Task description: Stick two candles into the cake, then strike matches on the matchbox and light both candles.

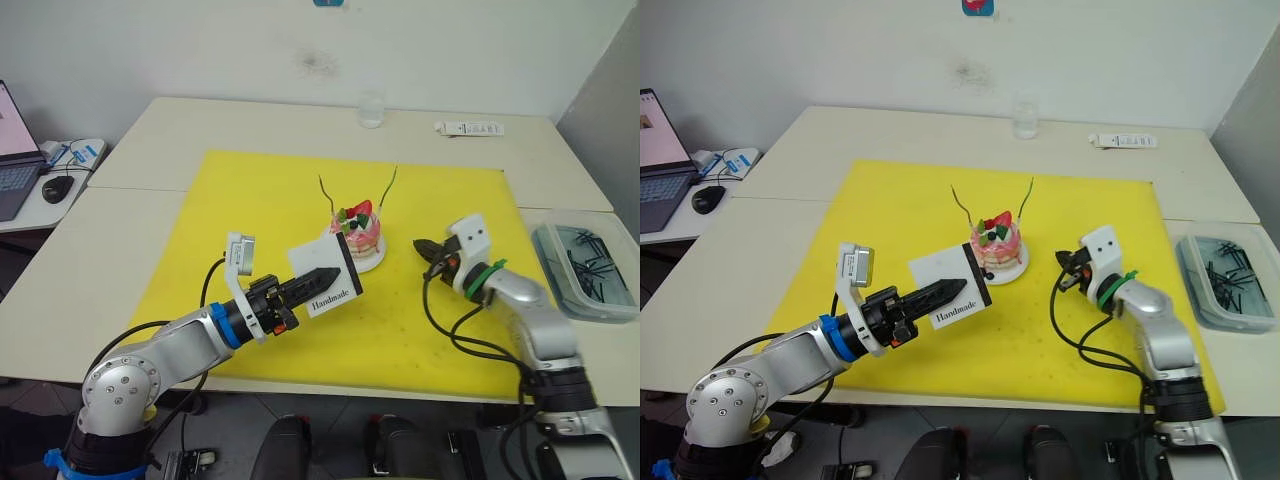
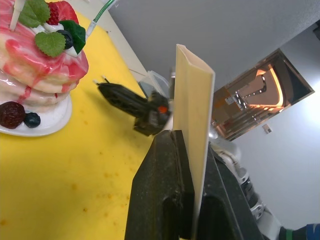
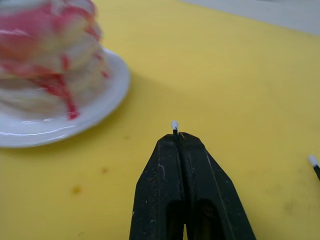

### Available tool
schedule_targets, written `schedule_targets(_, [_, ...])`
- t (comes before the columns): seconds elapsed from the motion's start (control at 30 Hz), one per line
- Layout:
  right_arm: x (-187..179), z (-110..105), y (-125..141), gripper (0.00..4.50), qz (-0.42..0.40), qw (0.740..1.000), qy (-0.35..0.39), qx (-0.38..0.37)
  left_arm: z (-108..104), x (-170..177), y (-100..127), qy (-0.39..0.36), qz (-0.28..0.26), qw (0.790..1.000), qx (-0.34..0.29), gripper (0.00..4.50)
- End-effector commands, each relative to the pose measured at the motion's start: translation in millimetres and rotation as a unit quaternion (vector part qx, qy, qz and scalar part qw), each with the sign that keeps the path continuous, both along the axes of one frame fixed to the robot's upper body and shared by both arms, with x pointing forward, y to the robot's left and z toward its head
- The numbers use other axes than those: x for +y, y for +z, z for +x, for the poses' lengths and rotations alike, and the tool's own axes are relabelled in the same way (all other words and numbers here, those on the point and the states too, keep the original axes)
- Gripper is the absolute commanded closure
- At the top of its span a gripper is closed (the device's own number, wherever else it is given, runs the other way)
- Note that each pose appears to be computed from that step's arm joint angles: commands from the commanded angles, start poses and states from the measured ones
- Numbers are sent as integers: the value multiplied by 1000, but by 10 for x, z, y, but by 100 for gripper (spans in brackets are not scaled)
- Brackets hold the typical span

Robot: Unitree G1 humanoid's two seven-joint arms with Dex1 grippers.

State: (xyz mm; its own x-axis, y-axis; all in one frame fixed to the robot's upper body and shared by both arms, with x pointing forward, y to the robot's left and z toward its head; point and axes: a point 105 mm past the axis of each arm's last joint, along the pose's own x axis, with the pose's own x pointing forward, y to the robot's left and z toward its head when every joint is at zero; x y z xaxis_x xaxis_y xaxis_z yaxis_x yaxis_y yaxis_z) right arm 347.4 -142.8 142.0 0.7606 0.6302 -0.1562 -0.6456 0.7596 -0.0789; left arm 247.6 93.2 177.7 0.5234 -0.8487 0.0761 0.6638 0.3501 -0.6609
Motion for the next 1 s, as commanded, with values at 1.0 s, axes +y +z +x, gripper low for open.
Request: schedule_targets(1.0, [746, -520, 780, 445, -155, 935, 267, -173, 392, -80, 151, 50, 51, 992, -101, 450])
